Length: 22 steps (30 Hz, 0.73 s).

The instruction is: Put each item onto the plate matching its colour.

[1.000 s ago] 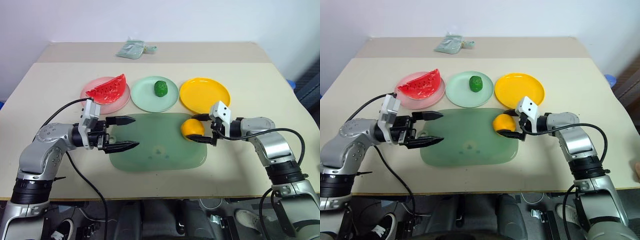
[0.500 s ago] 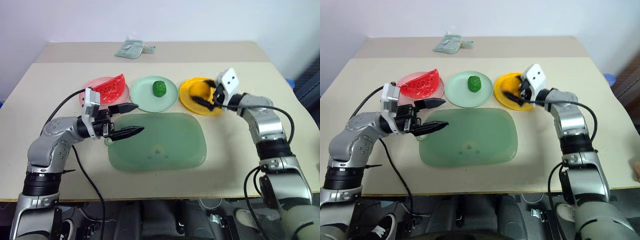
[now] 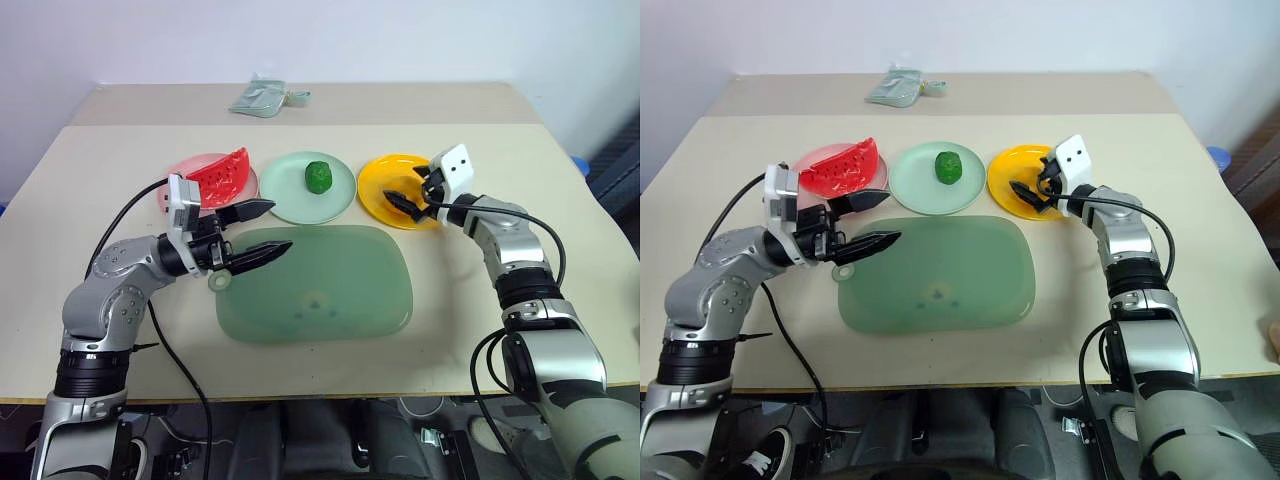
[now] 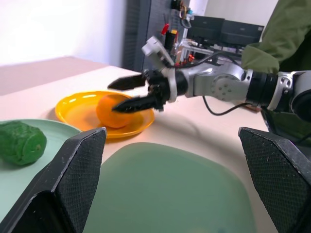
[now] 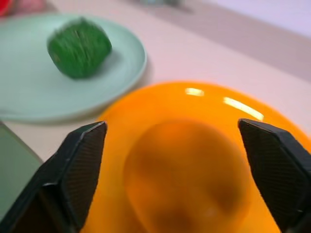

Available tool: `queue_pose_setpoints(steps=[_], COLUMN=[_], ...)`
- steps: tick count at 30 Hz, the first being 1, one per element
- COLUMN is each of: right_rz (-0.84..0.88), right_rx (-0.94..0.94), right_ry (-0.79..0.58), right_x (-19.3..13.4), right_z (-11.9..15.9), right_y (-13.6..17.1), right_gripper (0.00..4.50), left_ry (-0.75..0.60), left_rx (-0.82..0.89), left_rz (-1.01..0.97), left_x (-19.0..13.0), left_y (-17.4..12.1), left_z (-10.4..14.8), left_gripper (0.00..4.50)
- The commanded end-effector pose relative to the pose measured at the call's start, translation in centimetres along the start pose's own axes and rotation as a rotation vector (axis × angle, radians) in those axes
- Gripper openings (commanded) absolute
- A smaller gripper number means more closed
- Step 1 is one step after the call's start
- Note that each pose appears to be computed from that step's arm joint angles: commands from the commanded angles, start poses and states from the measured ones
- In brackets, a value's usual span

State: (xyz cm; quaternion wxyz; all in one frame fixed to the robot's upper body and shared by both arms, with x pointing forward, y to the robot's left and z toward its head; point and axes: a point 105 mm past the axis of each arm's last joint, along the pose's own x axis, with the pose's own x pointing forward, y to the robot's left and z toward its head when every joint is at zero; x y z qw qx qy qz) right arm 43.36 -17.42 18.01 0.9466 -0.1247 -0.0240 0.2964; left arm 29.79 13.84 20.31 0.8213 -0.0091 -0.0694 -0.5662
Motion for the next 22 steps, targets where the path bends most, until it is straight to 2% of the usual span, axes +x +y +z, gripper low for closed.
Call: queue_pose_setpoints(steps=[1, 7, 13, 18, 22], right_rz=[0.092, 0.482, 0.792, 0.779, 0.736], right_rx=[-0.022, -0.041, 0.023, -0.013, -0.053], right_ry=[-0.252, -0.323, -0.167, -0.164, -0.180], right_x=[-1.1, -4.8, -10.2, -10.6, -9.5], right_z=[5.7, 6.7, 4.8, 4.2, 4.1], right_y=[0.7, 7.4, 11.6, 12.0, 11.9], right_gripper=[4.47, 4.47, 4.47, 4.47, 4.47], left_ry=[-0.027, 0.038, 0.110, 0.136, 0.116], left_rx=[0.048, 0.083, 0.102, 0.019, 0.010], left_rz=[-0.025, -0.062, -0.057, -0.029, 0.008], left_x=[-0.3, -2.1, -4.5, -6.5, -7.4], left_y=[-0.1, 0.1, 0.0, -0.3, -0.4], left_z=[1.8, 1.7, 1.2, -0.5, -0.4], left_gripper=[4.50, 4.50, 4.50, 4.50, 4.50])
